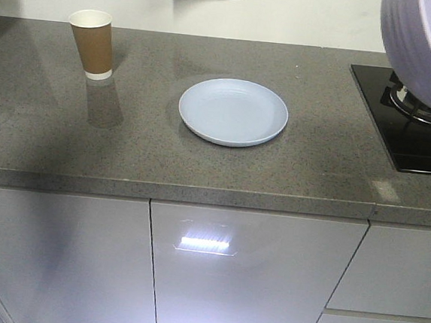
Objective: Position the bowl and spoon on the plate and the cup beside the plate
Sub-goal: 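Continue approaching the plate until it is within reach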
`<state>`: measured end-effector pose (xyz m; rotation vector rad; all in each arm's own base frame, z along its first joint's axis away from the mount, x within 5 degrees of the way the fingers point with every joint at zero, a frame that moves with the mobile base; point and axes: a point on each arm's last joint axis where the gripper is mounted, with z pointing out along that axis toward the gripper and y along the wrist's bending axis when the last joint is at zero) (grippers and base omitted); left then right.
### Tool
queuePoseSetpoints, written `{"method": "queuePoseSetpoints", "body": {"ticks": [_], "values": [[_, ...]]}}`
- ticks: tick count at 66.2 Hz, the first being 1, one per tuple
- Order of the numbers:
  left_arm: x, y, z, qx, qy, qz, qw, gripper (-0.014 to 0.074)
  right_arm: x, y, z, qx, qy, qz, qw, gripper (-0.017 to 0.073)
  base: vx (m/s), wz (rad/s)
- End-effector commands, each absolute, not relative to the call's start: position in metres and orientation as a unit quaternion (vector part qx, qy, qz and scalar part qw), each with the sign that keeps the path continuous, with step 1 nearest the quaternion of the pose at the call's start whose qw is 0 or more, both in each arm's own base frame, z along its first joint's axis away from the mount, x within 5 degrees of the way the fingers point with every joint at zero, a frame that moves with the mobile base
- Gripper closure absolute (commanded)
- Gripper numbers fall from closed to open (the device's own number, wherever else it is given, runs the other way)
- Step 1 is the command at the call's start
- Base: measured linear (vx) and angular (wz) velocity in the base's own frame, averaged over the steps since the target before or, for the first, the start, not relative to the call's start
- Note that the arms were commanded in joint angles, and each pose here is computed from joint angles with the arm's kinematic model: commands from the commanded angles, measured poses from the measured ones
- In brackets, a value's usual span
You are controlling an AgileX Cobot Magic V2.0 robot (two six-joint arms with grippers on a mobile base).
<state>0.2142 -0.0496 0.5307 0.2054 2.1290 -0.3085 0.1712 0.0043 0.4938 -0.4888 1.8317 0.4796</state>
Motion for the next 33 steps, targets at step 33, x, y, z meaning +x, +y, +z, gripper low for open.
{"method": "queuePoseSetpoints", "body": {"ticks": [33], "values": [[0.2047,-0.0501,0.5461,0.082,0.843,-0.140,0.514,0.0599,0.1638,0.0105,0.5045,-0.217,0.755,0.223,0.577,0.0564,0.05,0.01]]}}
